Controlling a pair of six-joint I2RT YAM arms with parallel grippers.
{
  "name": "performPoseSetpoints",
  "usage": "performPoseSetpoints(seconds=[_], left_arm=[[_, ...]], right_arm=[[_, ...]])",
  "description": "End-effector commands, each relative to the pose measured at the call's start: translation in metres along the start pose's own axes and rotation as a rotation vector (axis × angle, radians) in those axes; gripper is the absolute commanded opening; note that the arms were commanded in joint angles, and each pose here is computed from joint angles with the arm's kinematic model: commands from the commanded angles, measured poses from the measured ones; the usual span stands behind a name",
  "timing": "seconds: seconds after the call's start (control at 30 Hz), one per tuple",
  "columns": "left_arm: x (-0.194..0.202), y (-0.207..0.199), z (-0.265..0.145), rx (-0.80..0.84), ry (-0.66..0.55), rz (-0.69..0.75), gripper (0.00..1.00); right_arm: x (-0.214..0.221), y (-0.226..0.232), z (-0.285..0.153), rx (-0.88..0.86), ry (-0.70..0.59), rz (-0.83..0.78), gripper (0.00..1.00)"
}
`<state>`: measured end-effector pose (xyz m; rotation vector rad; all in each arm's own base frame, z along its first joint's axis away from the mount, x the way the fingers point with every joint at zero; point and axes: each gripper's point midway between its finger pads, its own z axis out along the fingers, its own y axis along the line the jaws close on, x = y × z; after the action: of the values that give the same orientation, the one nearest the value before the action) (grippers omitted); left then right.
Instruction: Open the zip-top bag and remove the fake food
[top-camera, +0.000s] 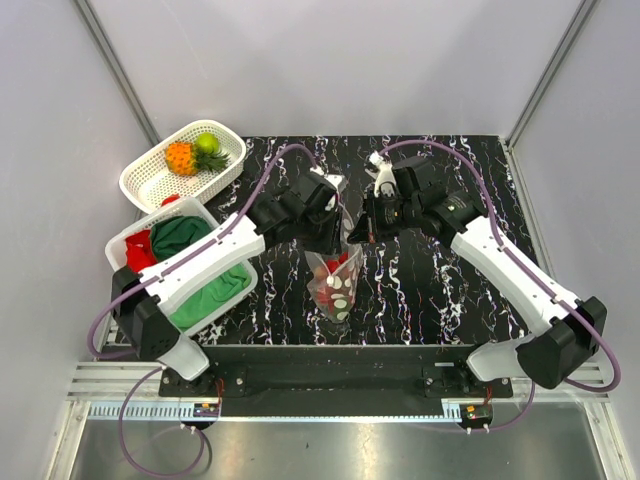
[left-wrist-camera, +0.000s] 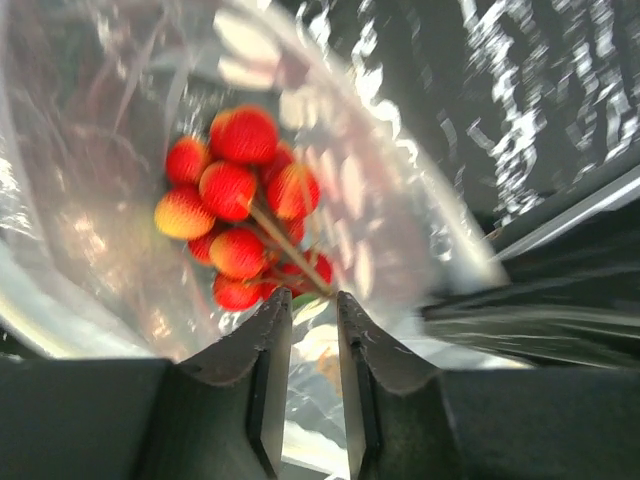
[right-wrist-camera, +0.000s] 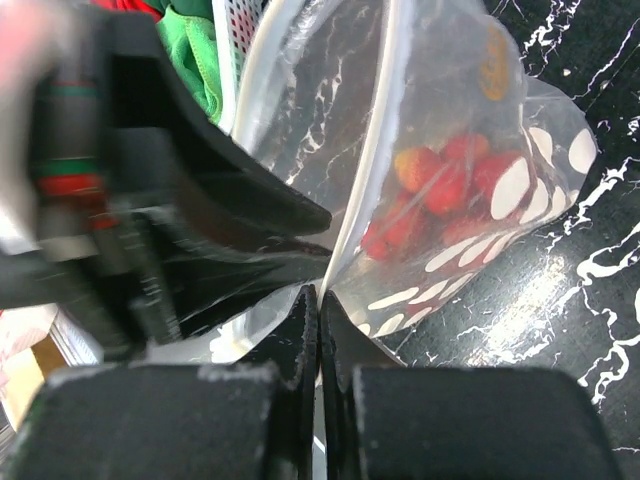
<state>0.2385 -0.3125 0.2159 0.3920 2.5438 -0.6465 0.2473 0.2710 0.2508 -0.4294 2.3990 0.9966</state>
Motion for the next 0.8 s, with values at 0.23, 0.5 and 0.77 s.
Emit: performPoseSetpoints(seconds=[0.23,0.5,0.77], left_arm=[[0.024,-0.007,0.05,0.039,0.167,-0.009,0.31],[0.049,0.004,0.069,0.013,0.254,-0.049,0.47],[0.072,0.006,0.078,0.028,0.335,-0.086,0.48]], right_arm=[[-0.007,0.01,-0.013,-0.024,-0.07,-0.03,0.0],[-0.005,0.01,-0.016,-0.021,-0.073,-0.028,0.0],[-0.003,0.007,-0.017,-0.009,-0.074,-0.03,0.0]])
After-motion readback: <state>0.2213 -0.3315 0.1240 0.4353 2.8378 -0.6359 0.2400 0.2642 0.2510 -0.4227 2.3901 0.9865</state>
